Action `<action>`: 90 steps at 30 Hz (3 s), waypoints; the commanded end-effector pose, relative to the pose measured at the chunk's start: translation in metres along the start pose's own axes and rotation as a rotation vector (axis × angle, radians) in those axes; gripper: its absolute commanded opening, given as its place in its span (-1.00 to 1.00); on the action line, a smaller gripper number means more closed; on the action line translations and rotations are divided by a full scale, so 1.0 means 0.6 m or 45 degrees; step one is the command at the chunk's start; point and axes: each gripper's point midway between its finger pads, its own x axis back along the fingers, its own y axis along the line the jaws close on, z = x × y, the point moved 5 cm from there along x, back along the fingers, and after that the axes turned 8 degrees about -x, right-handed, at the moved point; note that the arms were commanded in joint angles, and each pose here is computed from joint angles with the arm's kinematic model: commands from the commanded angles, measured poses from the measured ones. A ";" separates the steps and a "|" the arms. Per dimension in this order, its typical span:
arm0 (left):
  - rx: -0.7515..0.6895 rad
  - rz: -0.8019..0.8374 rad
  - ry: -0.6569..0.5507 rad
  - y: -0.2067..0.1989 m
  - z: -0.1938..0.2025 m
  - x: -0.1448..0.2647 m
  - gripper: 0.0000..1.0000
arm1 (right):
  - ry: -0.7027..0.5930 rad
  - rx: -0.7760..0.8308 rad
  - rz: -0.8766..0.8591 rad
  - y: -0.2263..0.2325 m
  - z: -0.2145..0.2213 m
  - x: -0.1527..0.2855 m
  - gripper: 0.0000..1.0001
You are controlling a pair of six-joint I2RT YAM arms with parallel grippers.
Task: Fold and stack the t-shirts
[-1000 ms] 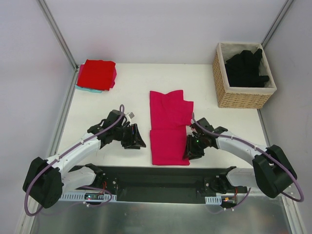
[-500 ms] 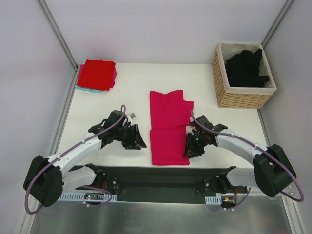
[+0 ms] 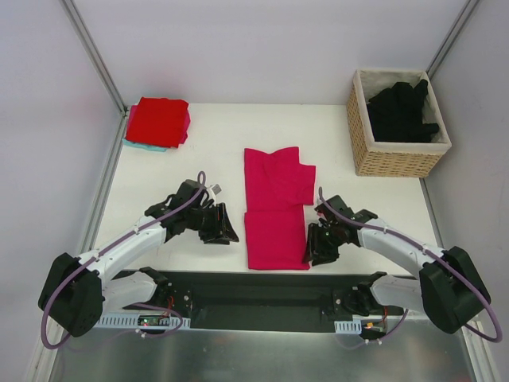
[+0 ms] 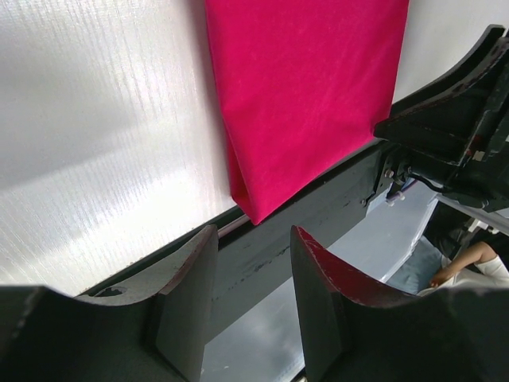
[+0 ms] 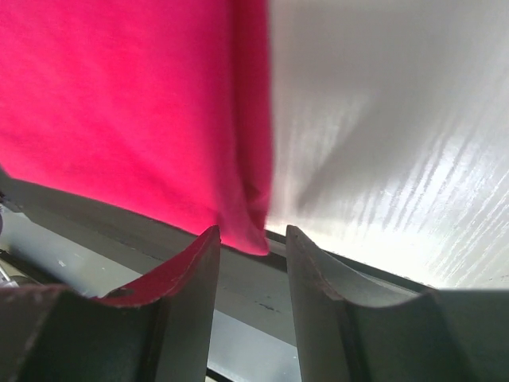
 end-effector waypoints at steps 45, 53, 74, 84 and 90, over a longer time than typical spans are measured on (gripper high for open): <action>-0.035 0.016 0.304 -0.009 0.040 -0.104 -0.05 | 0.042 -0.047 -0.018 0.012 -0.015 -0.023 -0.31; -0.049 0.021 0.334 -0.015 0.038 -0.116 -0.08 | 0.046 -0.046 -0.003 0.007 -0.012 -0.023 -0.33; -0.001 0.013 0.352 0.003 0.060 -0.133 -0.12 | 0.080 -0.019 0.021 0.018 -0.027 -0.025 -0.35; 0.021 -0.005 0.410 0.020 0.075 -0.149 -0.40 | 0.092 -0.009 0.024 0.026 -0.036 -0.027 -0.37; -0.012 0.030 0.400 0.014 0.069 -0.151 -0.83 | 0.091 -0.002 0.015 0.034 -0.043 -0.027 -0.42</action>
